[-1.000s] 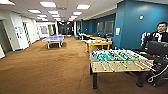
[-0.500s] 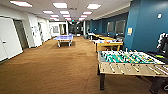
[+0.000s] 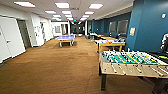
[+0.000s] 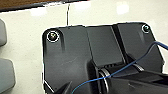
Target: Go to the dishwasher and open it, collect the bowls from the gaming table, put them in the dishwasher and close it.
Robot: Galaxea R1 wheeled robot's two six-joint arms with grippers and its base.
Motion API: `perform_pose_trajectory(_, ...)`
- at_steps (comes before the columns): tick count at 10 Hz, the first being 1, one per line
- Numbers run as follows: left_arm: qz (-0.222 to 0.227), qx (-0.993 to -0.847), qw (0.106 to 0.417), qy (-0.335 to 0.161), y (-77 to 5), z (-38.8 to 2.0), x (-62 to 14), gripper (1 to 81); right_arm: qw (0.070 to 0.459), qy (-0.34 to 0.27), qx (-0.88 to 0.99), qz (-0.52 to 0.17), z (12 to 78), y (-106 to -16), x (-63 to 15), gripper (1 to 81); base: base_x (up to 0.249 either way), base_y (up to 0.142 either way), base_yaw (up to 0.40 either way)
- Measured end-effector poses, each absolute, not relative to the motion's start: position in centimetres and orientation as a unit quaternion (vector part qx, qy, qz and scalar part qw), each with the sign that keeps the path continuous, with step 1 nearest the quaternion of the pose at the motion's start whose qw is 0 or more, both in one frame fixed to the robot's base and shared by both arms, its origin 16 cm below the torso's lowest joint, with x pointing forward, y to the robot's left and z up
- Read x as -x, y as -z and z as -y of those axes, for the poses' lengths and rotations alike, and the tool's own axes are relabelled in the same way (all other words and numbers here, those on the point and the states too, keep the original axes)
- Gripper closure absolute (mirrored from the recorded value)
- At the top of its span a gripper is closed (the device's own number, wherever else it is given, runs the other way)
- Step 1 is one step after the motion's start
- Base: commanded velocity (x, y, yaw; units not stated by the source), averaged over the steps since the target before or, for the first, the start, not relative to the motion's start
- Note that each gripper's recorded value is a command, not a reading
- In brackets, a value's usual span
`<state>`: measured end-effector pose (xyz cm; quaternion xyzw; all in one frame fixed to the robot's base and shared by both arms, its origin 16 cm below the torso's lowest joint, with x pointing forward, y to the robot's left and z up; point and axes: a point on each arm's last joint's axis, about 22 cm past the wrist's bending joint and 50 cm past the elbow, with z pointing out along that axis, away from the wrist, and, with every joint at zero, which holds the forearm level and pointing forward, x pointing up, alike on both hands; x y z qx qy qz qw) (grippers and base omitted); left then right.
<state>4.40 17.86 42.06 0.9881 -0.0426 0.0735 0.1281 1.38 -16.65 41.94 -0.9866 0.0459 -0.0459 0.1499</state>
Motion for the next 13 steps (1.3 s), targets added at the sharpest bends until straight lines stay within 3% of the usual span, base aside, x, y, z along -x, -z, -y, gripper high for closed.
perform_pose_trajectory(13, 0.042, -0.989, 0.123, -0.073, -41.99, -18.76, -4.29, 1.0, 0.150, 0.044, 0.987, -0.046, 16.65, -41.92, -1.06, 1.0, 0.012, 0.000, 0.000)
